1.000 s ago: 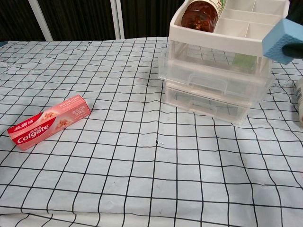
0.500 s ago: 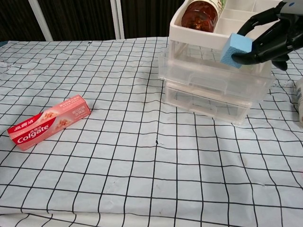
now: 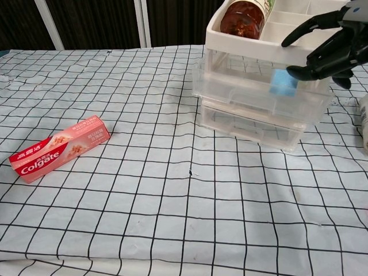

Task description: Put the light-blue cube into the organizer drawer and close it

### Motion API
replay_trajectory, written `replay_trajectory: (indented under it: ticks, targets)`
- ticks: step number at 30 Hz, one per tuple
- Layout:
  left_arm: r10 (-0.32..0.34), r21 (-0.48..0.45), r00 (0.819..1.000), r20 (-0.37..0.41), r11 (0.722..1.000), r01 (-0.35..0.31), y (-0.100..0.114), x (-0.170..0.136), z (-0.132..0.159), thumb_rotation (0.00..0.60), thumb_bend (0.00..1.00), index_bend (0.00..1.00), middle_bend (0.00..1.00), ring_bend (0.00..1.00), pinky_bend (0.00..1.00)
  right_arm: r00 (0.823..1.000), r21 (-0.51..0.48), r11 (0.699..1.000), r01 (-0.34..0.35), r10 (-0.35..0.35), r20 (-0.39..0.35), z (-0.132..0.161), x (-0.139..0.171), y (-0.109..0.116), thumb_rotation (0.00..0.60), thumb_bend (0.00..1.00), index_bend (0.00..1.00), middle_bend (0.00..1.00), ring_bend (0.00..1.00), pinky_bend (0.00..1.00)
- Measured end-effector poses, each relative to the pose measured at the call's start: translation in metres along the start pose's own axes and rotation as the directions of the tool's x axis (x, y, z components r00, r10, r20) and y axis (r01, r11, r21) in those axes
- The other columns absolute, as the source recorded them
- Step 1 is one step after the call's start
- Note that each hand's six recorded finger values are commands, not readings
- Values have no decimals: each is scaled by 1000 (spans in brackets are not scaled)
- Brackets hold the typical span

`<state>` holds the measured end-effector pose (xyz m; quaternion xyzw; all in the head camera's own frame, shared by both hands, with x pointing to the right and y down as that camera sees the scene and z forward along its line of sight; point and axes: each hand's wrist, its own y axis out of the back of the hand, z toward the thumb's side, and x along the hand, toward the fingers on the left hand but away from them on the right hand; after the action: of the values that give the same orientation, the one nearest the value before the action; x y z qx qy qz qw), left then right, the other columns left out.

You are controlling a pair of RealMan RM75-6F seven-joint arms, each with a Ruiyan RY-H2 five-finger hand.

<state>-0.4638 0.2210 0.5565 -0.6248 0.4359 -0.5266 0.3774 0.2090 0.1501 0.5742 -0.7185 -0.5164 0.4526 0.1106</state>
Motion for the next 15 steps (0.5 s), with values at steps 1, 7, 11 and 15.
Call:
replay_trajectory:
  ticks: [1, 7, 11, 15]
  targets:
    - [0, 0, 1000, 0, 1000, 0, 0, 0, 0, 600, 9, 0, 0, 0, 0, 1000, 0, 1000, 2, -2, -2, 0, 0, 0, 600, 282, 201, 835, 878, 786]
    - [0, -1, 1000, -1, 1000, 0, 0, 0, 0, 600, 10, 0, 0, 0, 0, 1000, -10, 1000, 8, -8, -1, -2, 2, 1, 600, 280, 255, 834, 877, 787]
    - [-2, -1, 1000, -3, 1000, 2, 0, 0, -1, 600, 9, 0, 0, 0, 0, 1000, -33, 999, 0, -1, -19, 2, 8, 2, 600, 280, 523, 825, 868, 786]
    - [-5, 0, 1000, -1, 1000, 5, -1, 0, 0, 600, 10, 0, 0, 0, 0, 998, -64, 998, -19, 15, -63, 12, 21, 2, 600, 286, 666, 820, 863, 786]
